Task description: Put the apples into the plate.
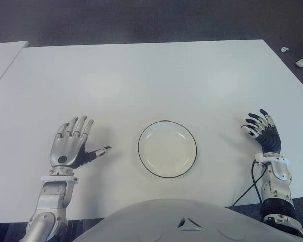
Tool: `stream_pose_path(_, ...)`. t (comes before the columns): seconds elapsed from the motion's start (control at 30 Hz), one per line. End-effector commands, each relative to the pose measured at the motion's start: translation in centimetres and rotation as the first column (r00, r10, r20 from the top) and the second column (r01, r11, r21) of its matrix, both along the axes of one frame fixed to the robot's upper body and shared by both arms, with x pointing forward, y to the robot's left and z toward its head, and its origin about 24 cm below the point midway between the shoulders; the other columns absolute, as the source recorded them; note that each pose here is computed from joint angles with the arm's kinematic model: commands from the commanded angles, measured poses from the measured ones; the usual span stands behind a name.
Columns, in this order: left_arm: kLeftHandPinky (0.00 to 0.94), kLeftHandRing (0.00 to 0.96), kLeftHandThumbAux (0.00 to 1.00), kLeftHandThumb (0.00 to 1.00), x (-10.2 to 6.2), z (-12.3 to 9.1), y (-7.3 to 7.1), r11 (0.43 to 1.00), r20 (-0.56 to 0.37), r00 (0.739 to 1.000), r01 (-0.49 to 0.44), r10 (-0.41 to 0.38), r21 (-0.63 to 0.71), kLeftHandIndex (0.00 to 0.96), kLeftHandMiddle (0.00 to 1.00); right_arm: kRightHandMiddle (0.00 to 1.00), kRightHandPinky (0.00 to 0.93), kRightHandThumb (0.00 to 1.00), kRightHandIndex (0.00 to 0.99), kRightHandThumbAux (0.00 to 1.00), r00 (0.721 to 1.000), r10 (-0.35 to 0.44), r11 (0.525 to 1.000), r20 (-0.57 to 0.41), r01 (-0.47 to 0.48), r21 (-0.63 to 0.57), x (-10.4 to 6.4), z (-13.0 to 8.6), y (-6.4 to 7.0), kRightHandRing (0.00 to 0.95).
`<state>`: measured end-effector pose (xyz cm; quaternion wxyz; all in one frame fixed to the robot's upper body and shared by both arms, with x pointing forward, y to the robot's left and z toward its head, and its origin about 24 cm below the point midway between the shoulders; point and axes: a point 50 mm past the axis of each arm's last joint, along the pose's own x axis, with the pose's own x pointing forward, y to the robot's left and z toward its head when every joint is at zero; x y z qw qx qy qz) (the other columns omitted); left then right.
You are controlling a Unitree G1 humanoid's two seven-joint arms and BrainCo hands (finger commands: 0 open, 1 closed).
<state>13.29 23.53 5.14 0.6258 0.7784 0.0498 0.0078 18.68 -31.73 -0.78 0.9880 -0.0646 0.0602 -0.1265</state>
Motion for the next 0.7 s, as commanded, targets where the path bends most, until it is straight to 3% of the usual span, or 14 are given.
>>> stream_pose_path(0.03, 0.0, 0.0, 0.084, 0.182, -0.2, 0.1, 0.0, 1.0, -0.002, 1.0, 0.005, -0.005, 0.018, 0.0, 0.0, 0.276, 0.286, 0.345, 0.09, 0.832, 0.989, 0.015, 0.998, -0.151, -0.006, 0.057, -1.9, -3.1, 1.2, 0.293)
stream_pose_path(0.37, 0.0, 0.0, 0.088, 0.209, -0.9, 1.1, 0.3, 1.0, -0.021, 1.0, -0.012, 0.012, 0.025, 0.0, 0.0, 0.278, 0.296, 0.341, 0.094, 0.836, 0.991, 0.024, 0.997, -0.13, -0.015, 0.071, -1.9, -3.0, 1.7, 0.292)
stream_pose_path(0.53, 0.0, 0.0, 0.102, 0.23, -2.7, 2.2, 2.9, 0.996, -0.032, 0.997, -0.071, 0.073, 0.056, 0.0, 0.0, 0.279, 0.296, 0.36, 0.095, 0.836, 0.991, 0.032, 0.998, -0.13, -0.025, 0.052, -2.0, -2.9, 1.7, 0.293)
stream_pose_path(0.7, 0.0, 0.0, 0.112, 0.25, -3.2, 2.6, 3.6, 0.993, -0.045, 0.994, -0.095, 0.099, 0.075, 0.0, 0.0, 0.274, 0.302, 0.371, 0.096, 0.832, 0.991, 0.036, 0.998, -0.127, -0.03, 0.05, -2.1, -2.9, 1.7, 0.289)
